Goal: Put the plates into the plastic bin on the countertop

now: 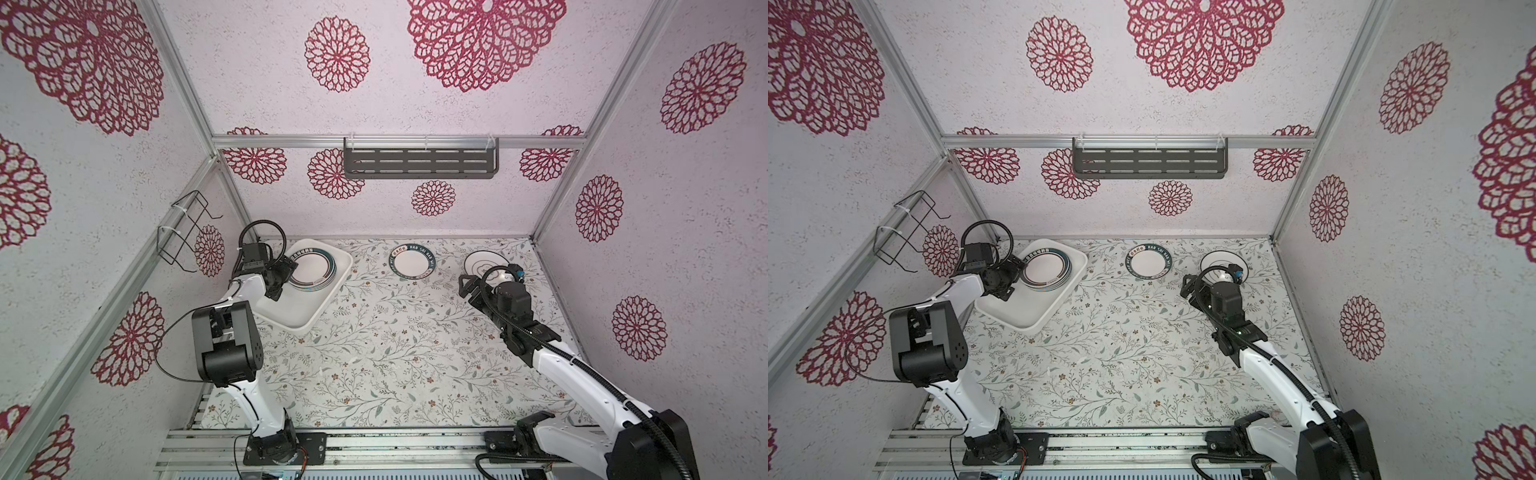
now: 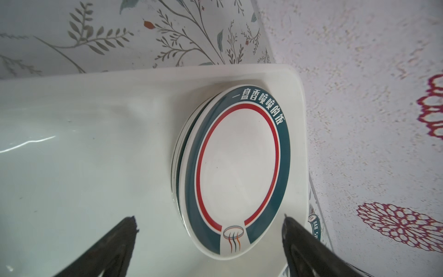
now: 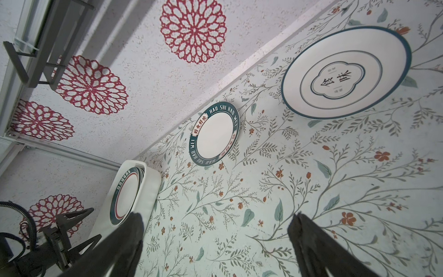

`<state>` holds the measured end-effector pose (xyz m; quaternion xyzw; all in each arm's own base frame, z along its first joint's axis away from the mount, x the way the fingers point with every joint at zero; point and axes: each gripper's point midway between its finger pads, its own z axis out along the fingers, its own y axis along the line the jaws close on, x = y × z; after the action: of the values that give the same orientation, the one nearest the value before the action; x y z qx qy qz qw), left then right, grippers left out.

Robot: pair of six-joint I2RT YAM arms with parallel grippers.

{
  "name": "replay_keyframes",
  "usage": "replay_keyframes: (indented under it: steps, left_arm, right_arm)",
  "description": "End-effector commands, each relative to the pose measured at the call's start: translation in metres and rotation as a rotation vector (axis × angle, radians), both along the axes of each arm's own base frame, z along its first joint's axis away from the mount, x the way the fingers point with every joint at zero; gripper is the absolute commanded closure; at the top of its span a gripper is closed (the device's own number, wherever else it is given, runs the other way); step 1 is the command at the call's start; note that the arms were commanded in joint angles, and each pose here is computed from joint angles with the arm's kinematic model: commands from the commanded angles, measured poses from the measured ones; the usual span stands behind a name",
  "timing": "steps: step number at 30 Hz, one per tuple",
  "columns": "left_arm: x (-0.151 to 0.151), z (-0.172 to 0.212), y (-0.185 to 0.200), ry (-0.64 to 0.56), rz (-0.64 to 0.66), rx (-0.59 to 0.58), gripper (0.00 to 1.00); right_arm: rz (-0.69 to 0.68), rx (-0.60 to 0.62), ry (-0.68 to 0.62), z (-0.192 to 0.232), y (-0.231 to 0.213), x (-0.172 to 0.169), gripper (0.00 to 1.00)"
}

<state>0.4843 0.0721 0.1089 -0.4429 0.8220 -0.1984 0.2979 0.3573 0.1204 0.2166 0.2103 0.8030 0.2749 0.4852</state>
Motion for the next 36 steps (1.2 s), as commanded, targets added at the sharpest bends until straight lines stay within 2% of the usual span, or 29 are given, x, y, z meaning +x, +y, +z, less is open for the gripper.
replay_keyframes:
  steps: [1, 7, 11, 15, 20, 22, 26, 30, 36]
  left_arm:
    - [-0.004, 0.028, 0.000, -0.027, -0.023, 0.062, 0.03]
    - [-0.009, 0.088, -0.026, -0.102, -0.190, 0.058, 0.03]
    - [-0.020, 0.141, -0.058, -0.208, -0.350, 0.130, 0.03]
    - [-0.034, 0.165, -0.101, -0.290, -0.527, 0.183, 0.03]
    - [-0.048, 0.181, -0.146, -0.373, -0.705, 0.265, 0.03]
    - [-0.057, 0.183, -0.159, -0.393, -0.747, 0.246, 0.03]
    - [-0.077, 0.191, -0.193, -0.525, -0.842, 0.157, 0.03]
    - [-0.092, 0.184, -0.212, -0.496, -0.911, 0.302, 0.03]
    - [-0.106, 0.176, -0.255, -0.507, -1.038, 0.208, 0.03]
  right_arm:
    - [-0.031, 0.005, -0.003, 0.001, -0.005, 0.002, 0.01]
    - [-0.037, 0.003, 0.013, -0.002, -0.005, 0.004, 0.01]
    - [-0.050, 0.022, 0.026, -0.004, -0.003, 0.009, 0.01]
    - [-0.063, 0.035, 0.070, -0.013, 0.001, 0.017, 0.01]
    - [-0.103, 0.023, 0.124, -0.019, 0.000, 0.027, 0.01]
    - [-0.110, 0.022, 0.119, -0.018, 0.001, 0.029, 0.01]
    - [-0.146, 0.025, 0.115, -0.019, -0.002, 0.031, 0.01]
    - [-0.166, 0.013, 0.143, -0.027, -0.004, 0.031, 0.01]
    - [-0.192, 0.004, 0.181, -0.038, -0.009, 0.031, 0.01]
